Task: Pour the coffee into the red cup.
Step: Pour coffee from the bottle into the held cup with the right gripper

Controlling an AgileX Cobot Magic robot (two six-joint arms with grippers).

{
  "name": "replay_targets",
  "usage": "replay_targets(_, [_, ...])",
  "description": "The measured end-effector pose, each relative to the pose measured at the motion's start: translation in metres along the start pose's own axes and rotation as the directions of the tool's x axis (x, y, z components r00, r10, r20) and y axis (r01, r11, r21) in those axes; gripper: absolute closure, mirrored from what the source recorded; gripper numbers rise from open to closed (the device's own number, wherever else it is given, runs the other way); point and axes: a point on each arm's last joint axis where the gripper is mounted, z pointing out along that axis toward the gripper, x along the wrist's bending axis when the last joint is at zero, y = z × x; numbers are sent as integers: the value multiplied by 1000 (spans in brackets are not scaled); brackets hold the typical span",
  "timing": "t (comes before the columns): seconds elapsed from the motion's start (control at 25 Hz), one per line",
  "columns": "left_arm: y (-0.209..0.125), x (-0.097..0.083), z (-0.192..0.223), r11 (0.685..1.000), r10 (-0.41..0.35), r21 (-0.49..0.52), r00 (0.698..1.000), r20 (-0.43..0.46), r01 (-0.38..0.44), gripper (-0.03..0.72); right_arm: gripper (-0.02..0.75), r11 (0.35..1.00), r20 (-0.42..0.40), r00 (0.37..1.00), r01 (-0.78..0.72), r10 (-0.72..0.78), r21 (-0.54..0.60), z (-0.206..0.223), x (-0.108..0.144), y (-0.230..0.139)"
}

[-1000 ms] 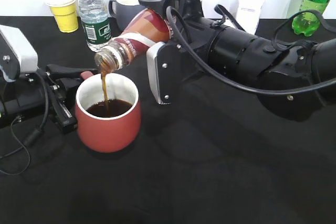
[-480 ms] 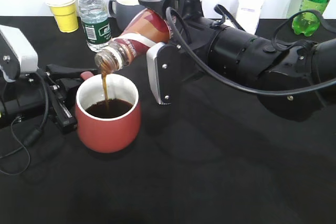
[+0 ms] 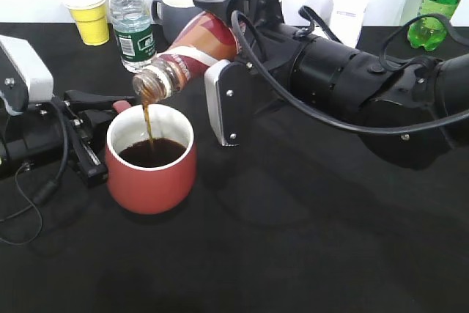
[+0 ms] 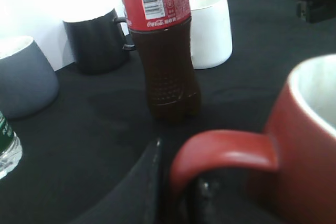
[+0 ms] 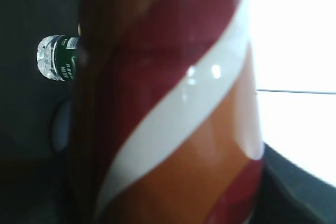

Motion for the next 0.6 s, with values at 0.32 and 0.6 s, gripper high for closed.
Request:
replay_targets(0.32, [0, 0, 0, 1000, 0, 1, 1000, 0, 0, 595, 209, 1000, 18, 1000, 10, -10, -1, 0, -2, 0])
replay_targets(0.6, [0, 0, 0, 1000, 0, 1, 1000, 0, 0, 595, 209, 1000, 24, 1000, 10, -10, -2, 0, -2, 0])
